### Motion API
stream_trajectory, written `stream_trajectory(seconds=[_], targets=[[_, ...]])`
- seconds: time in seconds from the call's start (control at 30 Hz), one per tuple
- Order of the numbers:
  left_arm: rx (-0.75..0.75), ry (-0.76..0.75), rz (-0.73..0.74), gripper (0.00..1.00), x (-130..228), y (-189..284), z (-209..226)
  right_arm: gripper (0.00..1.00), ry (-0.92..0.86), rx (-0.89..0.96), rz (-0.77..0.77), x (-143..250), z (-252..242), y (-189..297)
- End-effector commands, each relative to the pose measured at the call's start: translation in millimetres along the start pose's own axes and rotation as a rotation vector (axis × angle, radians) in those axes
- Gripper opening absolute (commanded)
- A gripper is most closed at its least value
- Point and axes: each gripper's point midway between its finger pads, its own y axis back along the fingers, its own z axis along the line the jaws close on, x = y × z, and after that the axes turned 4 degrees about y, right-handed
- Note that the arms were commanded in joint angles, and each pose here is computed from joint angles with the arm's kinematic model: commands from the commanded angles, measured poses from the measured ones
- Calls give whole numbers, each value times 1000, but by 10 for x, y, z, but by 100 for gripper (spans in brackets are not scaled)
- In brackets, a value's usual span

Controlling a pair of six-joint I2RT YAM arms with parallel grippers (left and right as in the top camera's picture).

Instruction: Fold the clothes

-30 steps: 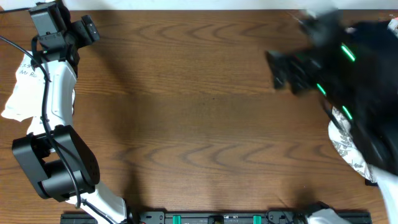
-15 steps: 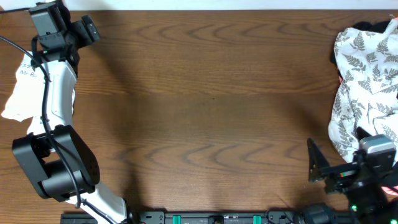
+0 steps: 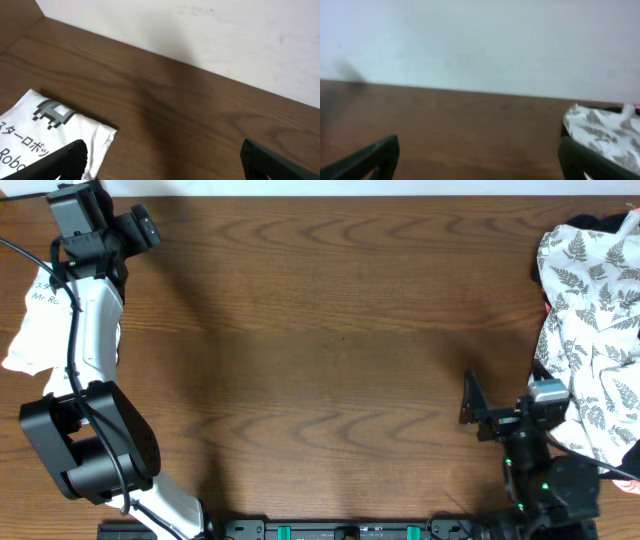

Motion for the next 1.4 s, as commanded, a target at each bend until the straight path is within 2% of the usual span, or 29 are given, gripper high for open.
stream_trajectory(seconds=[0.0,0.47,0.9,1.23,1.37], targets=[[-8,14,10,98,42,-37,28,99,-47,4,-49,102,-11,-10],[-8,14,10,98,42,-37,28,99,-56,29,-141,396,-69,-41],[-8,14,10,98,42,-37,28,99,-54,39,-115,537,-82,-61],[-8,14,10,98,43,-37,26,99,-36,61,43,923,-119,-73],[-8,14,10,98,42,-37,28,99,6,62,43,921,-125,-73]])
